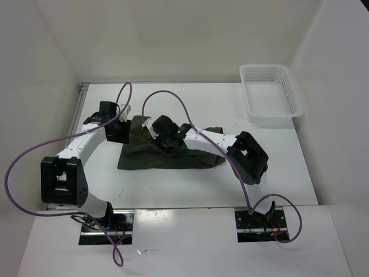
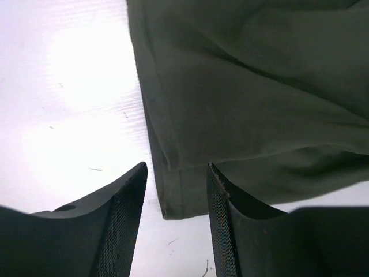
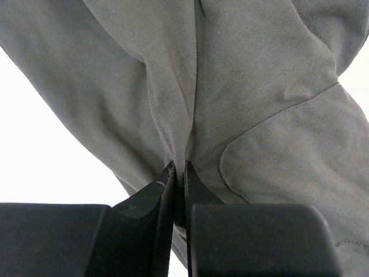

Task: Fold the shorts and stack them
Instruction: Fold the shorts

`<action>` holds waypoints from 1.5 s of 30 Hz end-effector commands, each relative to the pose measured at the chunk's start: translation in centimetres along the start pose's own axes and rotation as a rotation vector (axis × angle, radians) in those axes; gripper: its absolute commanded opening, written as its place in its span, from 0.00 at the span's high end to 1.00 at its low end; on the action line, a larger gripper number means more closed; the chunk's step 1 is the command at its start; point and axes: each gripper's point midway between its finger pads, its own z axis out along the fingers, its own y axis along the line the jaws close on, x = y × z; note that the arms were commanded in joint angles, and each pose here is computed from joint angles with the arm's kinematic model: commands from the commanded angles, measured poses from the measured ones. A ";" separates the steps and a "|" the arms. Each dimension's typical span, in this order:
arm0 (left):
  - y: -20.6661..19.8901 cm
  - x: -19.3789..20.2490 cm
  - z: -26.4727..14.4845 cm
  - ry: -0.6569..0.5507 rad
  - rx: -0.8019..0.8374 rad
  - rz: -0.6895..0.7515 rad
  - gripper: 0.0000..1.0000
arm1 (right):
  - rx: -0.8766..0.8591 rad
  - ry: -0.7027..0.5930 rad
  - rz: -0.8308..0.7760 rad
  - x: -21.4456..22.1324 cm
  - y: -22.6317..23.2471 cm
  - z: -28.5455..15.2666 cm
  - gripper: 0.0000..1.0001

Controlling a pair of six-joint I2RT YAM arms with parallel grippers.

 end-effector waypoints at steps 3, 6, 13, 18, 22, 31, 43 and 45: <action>-0.5 1.6 2.9 0.033 -0.062 0.064 0.47 | 0.024 -0.095 -0.002 -3.0 -0.1 -2.0 0.87; -0.6 1.9 3.4 0.034 -0.071 0.074 0.46 | 0.025 -0.095 -0.012 -2.9 -0.2 -2.2 0.87; -0.3 3.5 4.2 0.052 -0.096 0.082 0.43 | 0.043 -0.085 -0.011 -2.5 -0.5 -2.1 0.87; -0.5 4.3 5.7 0.079 -0.079 0.082 0.43 | 0.043 -0.085 -0.011 -2.5 -0.5 -2.1 0.87; -1.3 5.0 5.6 0.119 -0.031 0.078 0.43 | 0.053 -0.092 -0.021 -2.5 -0.7 -2.3 0.87; -1.1 6.4 7.0 0.201 -0.048 0.087 0.75 | 0.053 -0.092 -0.021 -2.5 -0.7 -2.3 0.87; 0.1 3.8 4.7 0.128 -0.130 0.094 0.96 | 0.020 -0.164 0.120 -3.8 -1.3 -6.4 0.23; 0.1 3.3 4.3 0.117 -0.130 0.094 0.96 | 0.015 -0.252 0.235 -4.6 -2.5 -9.5 0.18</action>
